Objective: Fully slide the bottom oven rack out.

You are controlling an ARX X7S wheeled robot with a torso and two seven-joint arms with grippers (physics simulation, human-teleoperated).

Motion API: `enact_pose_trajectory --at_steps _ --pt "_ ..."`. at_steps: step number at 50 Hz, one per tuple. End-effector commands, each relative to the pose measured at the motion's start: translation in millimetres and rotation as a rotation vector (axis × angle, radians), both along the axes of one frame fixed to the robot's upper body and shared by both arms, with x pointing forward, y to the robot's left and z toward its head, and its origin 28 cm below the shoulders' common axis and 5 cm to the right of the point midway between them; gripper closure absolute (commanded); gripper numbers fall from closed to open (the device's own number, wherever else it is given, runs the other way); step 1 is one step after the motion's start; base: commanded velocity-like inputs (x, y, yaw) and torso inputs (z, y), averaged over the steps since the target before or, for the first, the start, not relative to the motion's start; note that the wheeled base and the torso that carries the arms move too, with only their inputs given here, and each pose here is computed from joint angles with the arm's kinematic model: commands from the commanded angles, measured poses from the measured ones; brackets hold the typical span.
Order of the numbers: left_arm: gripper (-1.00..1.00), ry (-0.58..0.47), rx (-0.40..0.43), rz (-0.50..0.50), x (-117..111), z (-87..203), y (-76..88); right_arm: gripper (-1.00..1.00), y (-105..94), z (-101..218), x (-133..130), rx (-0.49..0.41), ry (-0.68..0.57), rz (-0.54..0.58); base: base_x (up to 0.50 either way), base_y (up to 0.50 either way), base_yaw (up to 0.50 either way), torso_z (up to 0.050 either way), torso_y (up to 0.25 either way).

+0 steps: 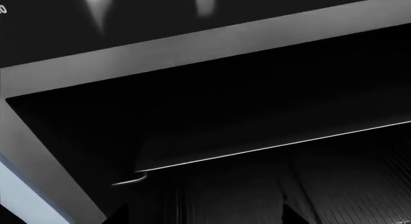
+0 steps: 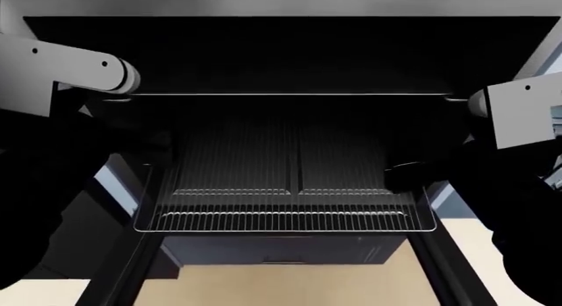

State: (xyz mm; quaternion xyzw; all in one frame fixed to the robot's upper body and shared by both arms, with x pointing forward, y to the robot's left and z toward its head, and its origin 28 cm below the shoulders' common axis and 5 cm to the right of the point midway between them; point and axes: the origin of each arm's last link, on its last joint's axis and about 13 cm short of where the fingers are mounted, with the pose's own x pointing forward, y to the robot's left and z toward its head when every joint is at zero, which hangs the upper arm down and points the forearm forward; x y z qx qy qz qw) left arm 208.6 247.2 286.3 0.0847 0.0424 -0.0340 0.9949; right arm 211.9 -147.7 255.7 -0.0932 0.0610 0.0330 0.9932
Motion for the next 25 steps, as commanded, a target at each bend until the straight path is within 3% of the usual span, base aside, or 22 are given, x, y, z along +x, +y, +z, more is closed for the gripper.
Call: enact_pose_trajectory --at_steps 1,25 --pt "-1.0 0.002 -0.009 0.004 -2.5 -0.9 0.9 -1.0 -0.2 1.8 0.3 -0.002 -0.006 0.009 0.0 0.0 0.0 0.0 -0.127" --pt "-1.0 0.011 0.0 0.009 -14.3 0.3 3.2 -1.0 -0.7 5.7 -5.0 -0.018 -0.007 0.008 0.0 0.0 0.0 0.0 -0.128"
